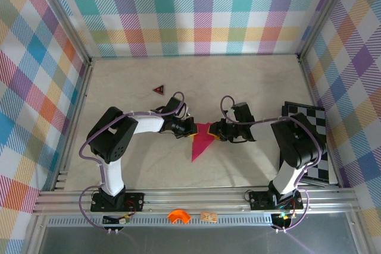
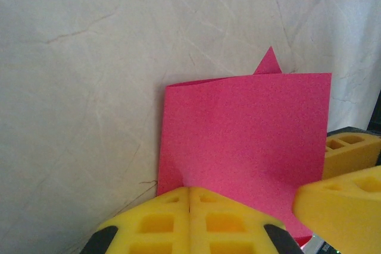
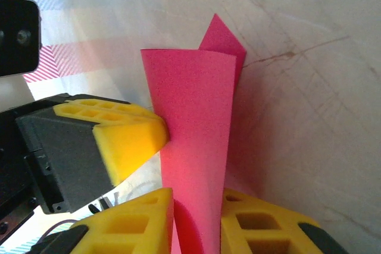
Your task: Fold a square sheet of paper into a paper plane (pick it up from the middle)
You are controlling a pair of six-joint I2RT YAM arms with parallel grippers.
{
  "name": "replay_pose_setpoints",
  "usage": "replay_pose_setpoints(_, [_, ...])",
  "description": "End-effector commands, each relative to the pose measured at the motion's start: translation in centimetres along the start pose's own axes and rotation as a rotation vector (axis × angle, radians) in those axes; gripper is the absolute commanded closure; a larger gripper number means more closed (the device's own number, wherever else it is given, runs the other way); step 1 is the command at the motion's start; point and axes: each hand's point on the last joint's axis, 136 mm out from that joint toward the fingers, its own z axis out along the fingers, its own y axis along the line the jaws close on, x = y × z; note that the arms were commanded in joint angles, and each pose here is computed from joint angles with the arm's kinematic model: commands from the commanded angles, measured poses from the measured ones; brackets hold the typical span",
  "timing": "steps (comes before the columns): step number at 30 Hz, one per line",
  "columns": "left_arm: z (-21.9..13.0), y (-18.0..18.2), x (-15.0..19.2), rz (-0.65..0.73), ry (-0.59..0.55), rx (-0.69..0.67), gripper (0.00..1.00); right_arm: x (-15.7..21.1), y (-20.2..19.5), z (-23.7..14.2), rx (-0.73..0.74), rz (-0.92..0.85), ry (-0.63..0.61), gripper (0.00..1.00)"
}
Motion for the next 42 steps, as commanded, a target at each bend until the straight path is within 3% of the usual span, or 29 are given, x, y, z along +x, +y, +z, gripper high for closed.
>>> replay_pose_setpoints(1, [0.4,2.6,2.4,-0.045,0.068,-0.09,0.97,-0.3,0.6,0.1,-0.028,-0.037,0.021,0.79])
replay_pose_setpoints(13, [-0.1,2.1,2.3,-0.033,0.058,-0.081,0.95,-0.2,0.4,0.2,-0.042,-0.021,0.033,0.93])
replay_pose_setpoints(20, [-2.1,-0.8,1.5,0.051,-0.016,0.022,0.81,-0.1,0.2,-0.2,-0.048,0.037,-0.001,1.0])
replay_pose_setpoints(24, [-3.3,-2.0,1.5,0.107,-0.052,0.06,0.67,-0.4,-0.2,-0.7,-0.041,0.095,-0.067,1.0])
replay_pose_setpoints(31, [-4.3,-3.2,3.7,0.29,-0.075,0.013,0.61,-0.5,-0.2,-1.7,-0.037,0.172,-0.13,1.0])
replay_pose_setpoints(42, [-4.7,-3.8,8.1,0.753,-0.18,-0.303,0.52,-0.1,-0.3,-2.1,-0.036,0.213,-0.144,1.0])
